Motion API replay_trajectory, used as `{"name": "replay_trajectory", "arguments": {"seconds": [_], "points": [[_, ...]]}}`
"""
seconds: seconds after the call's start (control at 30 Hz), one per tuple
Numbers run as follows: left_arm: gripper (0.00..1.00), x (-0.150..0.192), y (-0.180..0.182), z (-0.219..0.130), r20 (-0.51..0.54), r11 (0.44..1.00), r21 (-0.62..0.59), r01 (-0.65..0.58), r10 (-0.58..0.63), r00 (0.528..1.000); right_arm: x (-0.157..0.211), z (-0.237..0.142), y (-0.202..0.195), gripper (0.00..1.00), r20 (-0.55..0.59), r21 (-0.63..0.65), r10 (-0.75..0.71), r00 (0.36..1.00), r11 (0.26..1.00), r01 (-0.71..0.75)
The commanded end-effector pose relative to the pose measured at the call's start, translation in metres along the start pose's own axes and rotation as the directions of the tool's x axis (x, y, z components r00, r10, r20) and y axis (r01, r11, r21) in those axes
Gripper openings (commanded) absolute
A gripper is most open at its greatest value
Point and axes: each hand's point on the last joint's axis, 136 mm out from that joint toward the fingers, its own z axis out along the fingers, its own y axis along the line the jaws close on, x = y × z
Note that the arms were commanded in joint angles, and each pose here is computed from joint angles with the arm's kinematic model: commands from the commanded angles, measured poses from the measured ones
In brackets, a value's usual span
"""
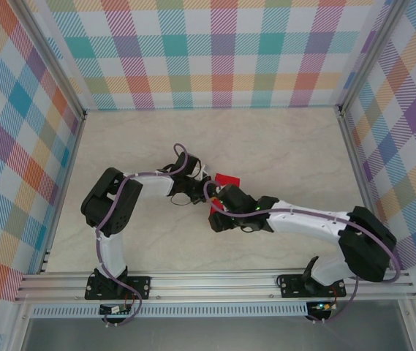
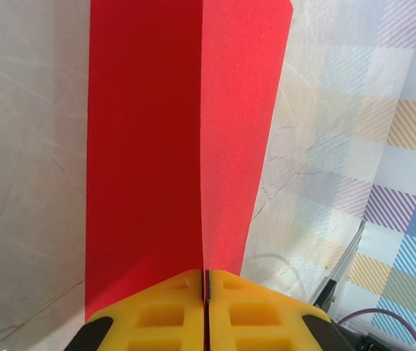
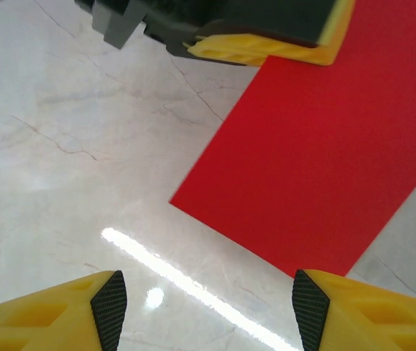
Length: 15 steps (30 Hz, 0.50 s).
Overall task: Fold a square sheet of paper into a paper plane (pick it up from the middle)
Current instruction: Fold the triangle a second time at the center of the table.
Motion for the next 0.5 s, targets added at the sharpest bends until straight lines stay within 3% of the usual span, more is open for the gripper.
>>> {"name": "replay_trajectory", "arguments": {"seconds": [0.0, 0.23, 0.47], "points": [[0.07, 0.000, -0.007, -0.006, 0.000, 1.000, -0.002, -0.003, 0.003, 1.000, -0.014, 0.005, -0.004, 0.64, 0.034, 0.154, -0.083, 0.996, 0.985, 0.077], [0.07, 0.000, -0.007, -0.006, -0.001, 1.000, 0.005, -0.003, 0.003, 1.000, -0.014, 0.020, -0.003, 0.62, 0.002, 0.214, -0.131, 0.991, 0.968, 0.128], [0.07, 0.001, -0.007, -0.007, -0.003, 1.000, 0.005, -0.005, 0.005, 1.000, -0.015, 0.023, -0.004, 0.50, -0.009, 0.244, -0.152, 0.988, 0.958, 0.150]]}}
